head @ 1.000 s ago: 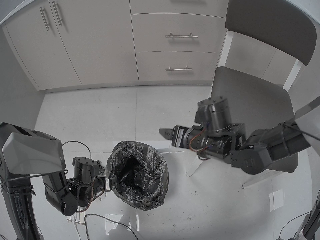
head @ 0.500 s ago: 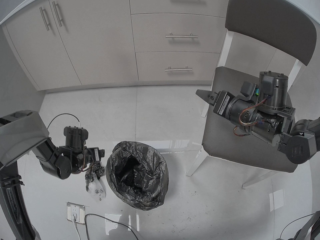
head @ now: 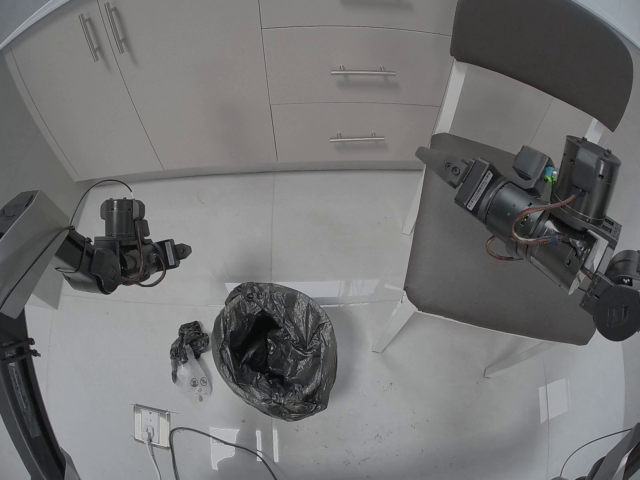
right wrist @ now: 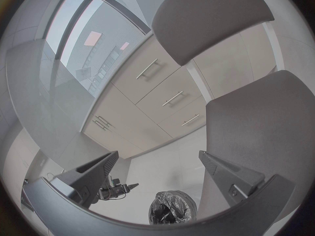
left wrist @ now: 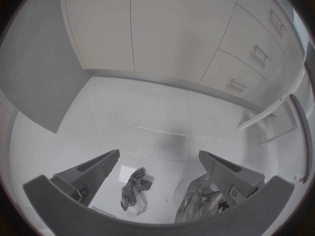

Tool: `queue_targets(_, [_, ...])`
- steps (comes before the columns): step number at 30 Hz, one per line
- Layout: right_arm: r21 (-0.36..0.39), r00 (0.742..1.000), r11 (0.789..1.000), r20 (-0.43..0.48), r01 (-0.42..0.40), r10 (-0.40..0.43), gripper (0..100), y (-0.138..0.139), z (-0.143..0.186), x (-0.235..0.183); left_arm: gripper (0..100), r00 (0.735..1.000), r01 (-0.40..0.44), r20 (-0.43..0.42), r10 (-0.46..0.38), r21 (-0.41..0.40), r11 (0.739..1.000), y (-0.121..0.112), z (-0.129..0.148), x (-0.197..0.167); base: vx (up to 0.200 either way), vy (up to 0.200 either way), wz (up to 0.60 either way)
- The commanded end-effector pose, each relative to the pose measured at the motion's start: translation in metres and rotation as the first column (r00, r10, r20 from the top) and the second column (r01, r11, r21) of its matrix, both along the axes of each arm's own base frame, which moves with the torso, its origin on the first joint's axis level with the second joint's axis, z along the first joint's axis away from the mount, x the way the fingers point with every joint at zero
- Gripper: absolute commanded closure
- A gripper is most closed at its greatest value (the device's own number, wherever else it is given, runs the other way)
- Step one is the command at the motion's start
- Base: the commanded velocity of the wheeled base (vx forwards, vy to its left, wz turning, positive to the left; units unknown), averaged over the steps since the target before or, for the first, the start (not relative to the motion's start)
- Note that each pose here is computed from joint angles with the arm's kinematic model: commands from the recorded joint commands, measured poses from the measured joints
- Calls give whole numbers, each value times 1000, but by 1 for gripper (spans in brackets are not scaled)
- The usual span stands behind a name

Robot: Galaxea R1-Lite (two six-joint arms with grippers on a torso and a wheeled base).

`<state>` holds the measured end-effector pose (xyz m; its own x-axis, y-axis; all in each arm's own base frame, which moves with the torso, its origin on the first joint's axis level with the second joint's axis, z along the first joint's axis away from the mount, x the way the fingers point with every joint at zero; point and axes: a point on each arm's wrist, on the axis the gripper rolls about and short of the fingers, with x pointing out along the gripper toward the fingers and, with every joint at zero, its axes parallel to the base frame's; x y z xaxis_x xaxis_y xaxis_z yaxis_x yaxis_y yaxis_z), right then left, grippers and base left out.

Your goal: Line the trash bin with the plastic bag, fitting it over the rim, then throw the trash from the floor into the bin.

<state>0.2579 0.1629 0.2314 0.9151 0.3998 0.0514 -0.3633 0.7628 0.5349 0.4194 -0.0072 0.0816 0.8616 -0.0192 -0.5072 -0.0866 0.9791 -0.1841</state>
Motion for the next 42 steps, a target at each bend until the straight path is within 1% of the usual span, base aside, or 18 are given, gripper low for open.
queue_targets(1, [29, 999, 1000, 47, 0, -2, 0, -7, 11, -12, 0, 998, -12, -69, 11, -10, 1000, 16, -25, 13, 0, 0, 0])
queue_targets(4, [38, 998, 999, 61, -2, -1, 0, -9, 16, -16, 0, 994, -13, -112, 11, -20, 1000, 25, -45, 21, 0, 0, 0])
queue_targets(6, [39, 998, 999, 62, -2, -1, 0, -9, 17, -16, 0, 994, -15, -112, 12, -20, 1000, 26, -45, 22, 0, 0, 0])
queue_targets(7, [42, 998, 999, 69, 0, -3, 0, -11, 19, -18, 0, 992, -16, -124, 17, 7, 1000, 37, -62, 33, 0, 0, 0])
queue_targets(8, [41, 998, 999, 68, 1, -4, 0, -11, 18, -18, 0, 992, -11, -126, 14, 23, 1000, 42, -67, 36, 0, 0, 0])
queue_targets(12, [39, 998, 999, 64, 3, -6, 0, -11, 17, -18, 0, 991, 2, -130, 5, 47, 999, 45, -82, 52, 0, 0, 0])
queue_targets(15, [33, 998, 999, 55, 3, -5, 0, -11, 14, -17, 0, 989, 10, -147, -3, 46, 999, 42, -87, 65, 0, 0, 0])
queue_targets(21, [29, 999, 1000, 50, 2, -4, 0, -10, 12, -16, 0, 989, 18, -150, -10, 47, 999, 40, -96, 85, 0, 0, 0])
queue_targets(24, [27, 999, 1000, 47, 4, -5, 0, -11, 11, -15, 0, 987, 35, -156, -26, 56, 998, 36, -94, 94, 0, 0, 0])
queue_targets(26, [27, 999, 1000, 46, 5, -6, 0, -11, 11, -15, 0, 985, 55, -164, -42, 77, 995, 30, -95, 104, 0, 0, 0])
queue_targets(31, [26, 999, 1000, 46, 5, -6, 0, -12, 11, -15, 0, 985, 71, -164, -57, 77, 995, 22, -93, 113, 0, 0, 0])
queue_targets(32, [25, 999, 1000, 44, 7, -8, 0, -12, 10, -14, 0, 981, 75, -183, -60, 77, 994, 21, -97, 114, 0, 0, 0])
queue_targets(35, [19, 999, 1000, 33, 7, -8, 0, -9, 6, -10, 0, 956, 83, -285, -61, 66, 994, 19, -124, 108, 0, 0, 0])
queue_targets(37, [17, 999, 1000, 32, 7, -8, 0, -9, 6, -10, 0, 944, 85, -325, -60, 63, 994, 19, -136, 106, 0, 0, 0])
queue_targets(39, [17, 999, 1000, 32, 7, -8, 0, -9, 6, -10, 0, 940, 86, -335, -60, 61, 994, 19, -139, 105, 0, 0, 0])
queue_targets(40, [17, 999, 1000, 32, 9, -9, 0, -10, 6, -10, 0, 930, 80, -363, -50, 68, 994, 19, -147, 103, 0, 0, 0])
queue_targets(41, [17, 999, 1000, 32, 9, -9, 0, -10, 6, -10, 0, 930, 80, -363, -50, 68, 994, 19, -147, 103, 0, 0, 0])
queue_targets(42, [18, 1000, 1000, 30, 9, -9, 0, -9, 5, -10, 0, 923, 80, -383, -49, 67, 995, 19, -156, 101, 0, 0, 0])
